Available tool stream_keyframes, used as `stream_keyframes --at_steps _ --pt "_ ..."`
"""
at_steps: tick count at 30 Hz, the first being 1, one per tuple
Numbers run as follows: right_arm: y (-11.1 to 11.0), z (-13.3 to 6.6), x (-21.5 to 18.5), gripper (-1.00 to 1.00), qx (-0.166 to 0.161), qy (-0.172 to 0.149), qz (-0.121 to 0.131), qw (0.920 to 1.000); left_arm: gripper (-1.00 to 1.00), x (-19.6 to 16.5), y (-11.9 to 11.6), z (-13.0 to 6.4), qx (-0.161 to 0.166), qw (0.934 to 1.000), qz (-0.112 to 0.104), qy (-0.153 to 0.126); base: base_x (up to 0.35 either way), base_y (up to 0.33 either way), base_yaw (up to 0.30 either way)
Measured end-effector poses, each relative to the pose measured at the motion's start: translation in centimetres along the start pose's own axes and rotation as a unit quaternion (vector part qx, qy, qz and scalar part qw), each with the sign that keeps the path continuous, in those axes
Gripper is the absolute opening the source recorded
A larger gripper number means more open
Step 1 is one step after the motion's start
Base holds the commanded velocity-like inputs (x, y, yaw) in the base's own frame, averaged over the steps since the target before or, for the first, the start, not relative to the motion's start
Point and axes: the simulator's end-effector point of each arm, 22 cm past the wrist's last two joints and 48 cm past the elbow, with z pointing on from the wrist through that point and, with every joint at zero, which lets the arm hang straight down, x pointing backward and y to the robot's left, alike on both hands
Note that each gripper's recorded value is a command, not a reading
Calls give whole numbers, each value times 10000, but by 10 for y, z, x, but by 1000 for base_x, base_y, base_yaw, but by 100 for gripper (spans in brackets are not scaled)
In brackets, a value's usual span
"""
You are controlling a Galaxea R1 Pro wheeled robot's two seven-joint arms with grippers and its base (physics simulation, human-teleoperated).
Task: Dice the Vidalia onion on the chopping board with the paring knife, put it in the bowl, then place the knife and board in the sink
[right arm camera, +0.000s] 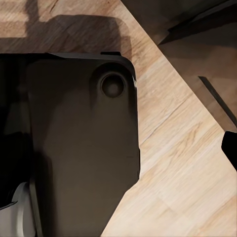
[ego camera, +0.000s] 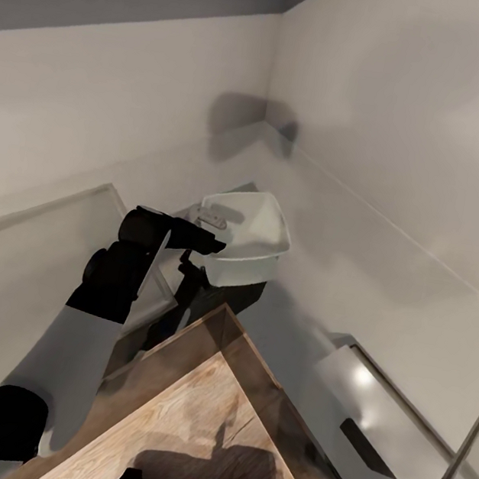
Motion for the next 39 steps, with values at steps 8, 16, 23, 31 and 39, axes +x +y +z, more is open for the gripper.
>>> stream_keyframes --at_steps 8,16,23,31,39 --pt "0 0 0 100 0 -6 1 10000 -100 -3 -7 -2 141 9998 -91 -43 0 0 0" --pt "0 0 0 100 -1 0 -1 10000 -100 -15 -1 -10 -11 9998 15 -210 0 0 0" --pt "0 0 0 100 0 -1 1 10000 -100 -39 1 -29 -92 9983 75 -562 0 0 0" --pt "0 0 0 100 -1 0 -1 10000 -100 -63 2 -50 -140 9953 117 -952 0 0 0" --pt "0 0 0 100 0 -1 -1 10000 -100 -71 11 -61 -139 9934 -50 -1135 0 0 0"
